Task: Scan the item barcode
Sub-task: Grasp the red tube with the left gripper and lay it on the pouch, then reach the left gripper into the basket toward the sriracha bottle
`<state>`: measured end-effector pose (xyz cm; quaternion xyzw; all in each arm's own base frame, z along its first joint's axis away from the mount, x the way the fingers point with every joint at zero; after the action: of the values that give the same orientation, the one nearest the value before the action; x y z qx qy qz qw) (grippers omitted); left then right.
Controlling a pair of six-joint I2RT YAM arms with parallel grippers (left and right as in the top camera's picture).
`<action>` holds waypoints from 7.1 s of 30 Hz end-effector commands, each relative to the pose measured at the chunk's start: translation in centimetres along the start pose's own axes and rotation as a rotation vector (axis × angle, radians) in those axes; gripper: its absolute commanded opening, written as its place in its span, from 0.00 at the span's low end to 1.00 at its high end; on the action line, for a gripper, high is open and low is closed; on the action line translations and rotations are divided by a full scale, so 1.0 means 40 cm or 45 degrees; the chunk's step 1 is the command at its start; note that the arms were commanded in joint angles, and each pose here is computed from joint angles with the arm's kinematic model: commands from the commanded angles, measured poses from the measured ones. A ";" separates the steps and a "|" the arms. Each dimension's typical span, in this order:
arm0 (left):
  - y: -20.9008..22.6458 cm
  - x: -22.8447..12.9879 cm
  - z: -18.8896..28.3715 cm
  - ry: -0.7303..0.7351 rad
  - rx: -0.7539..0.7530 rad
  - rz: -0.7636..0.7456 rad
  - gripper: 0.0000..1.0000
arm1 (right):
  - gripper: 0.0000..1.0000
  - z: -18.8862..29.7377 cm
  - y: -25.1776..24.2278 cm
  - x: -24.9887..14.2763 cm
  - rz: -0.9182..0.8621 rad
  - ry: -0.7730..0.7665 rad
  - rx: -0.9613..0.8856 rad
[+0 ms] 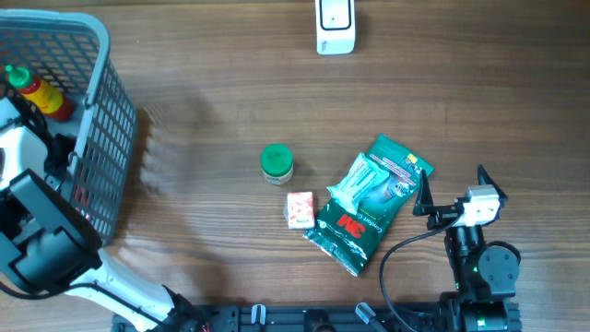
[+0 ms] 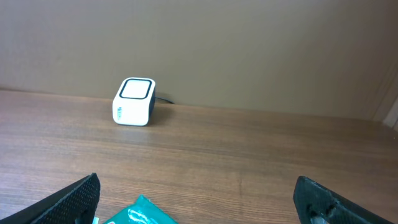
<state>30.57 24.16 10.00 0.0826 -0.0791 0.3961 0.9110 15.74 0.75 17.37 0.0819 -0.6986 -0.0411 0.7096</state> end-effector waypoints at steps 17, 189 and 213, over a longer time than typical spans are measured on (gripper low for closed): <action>-0.004 -0.130 -0.074 0.513 -0.030 -0.068 0.04 | 1.00 0.001 0.003 0.002 0.010 -0.008 0.012; -0.121 0.255 0.302 -0.839 0.013 -0.049 0.41 | 1.00 0.001 0.003 0.002 0.010 -0.009 0.012; -0.100 0.227 0.309 -0.753 0.044 -0.116 0.92 | 1.00 0.001 0.003 0.002 0.010 -0.008 0.012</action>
<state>37.85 24.18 26.33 0.2065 -0.3535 0.3232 0.8532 15.74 0.75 17.37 0.0817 -0.6986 -0.0413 0.7096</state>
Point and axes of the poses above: each gripper's point midway between its finger pads, its own z axis back along the fingers, its own y axis along the line the jaws close on, x = y × z, the point moved 9 cm from there along z, back along the fingers, and after that the axes turned 14 degrees about -z, right-handed, at the moved point
